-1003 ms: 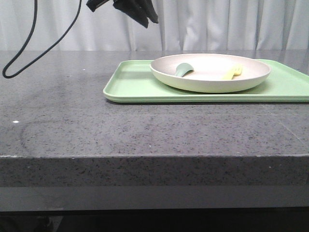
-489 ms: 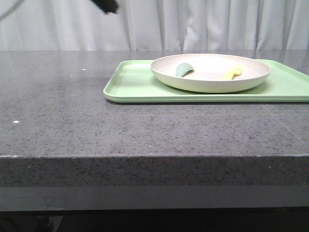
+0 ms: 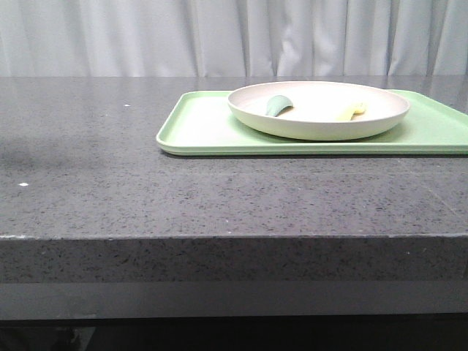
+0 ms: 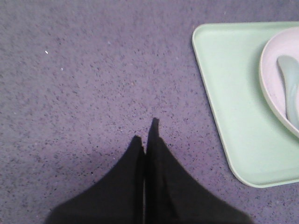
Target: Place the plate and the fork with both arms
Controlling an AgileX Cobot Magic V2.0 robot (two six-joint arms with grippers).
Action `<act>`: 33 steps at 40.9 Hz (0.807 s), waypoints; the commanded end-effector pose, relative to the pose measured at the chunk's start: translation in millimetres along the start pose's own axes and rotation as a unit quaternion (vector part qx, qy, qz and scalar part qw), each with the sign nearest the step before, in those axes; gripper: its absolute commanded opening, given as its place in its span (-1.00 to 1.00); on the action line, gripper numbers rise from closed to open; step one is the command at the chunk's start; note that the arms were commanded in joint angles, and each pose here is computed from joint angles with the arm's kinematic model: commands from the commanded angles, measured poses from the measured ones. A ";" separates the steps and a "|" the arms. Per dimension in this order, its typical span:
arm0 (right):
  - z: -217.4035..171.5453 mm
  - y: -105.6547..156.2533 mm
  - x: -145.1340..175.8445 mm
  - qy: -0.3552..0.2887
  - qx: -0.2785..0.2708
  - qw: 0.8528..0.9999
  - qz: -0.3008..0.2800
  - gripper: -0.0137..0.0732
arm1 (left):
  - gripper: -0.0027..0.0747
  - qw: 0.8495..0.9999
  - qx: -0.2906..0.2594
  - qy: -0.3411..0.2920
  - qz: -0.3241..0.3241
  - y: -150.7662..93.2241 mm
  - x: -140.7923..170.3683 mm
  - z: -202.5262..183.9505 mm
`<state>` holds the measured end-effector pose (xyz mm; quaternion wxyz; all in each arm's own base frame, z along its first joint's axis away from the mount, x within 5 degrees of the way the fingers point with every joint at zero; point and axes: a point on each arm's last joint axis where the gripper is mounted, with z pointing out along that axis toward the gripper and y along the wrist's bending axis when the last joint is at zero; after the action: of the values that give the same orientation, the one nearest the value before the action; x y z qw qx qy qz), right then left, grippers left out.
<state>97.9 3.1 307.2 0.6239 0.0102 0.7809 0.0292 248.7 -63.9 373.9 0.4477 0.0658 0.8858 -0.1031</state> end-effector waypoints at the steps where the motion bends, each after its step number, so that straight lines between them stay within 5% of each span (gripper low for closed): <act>1: -1.8 0.1 -17.7 -0.049 0.003 0.999 -0.008 0.75 | -0.98 0.991 0.005 -0.133 0.003 0.9 6.9 -40.3; 18: 1.4 0.4 -19.6 -0.044 0.001 0.999 -0.002 0.75 | -0.98 0.964 0.003 -0.264 0.026 11.8 124.5 -112.2; 33: 77.4 28.4 -63.6 0.111 -0.079 0.987 0.088 0.75 | -0.98 0.956 0.006 -0.294 0.027 13.4 144.7 -123.7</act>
<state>165.4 19.7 331.4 0.5180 0.0372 0.8463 0.1190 69.2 -18.0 311.7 0.6531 0.0632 0.7467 -0.1089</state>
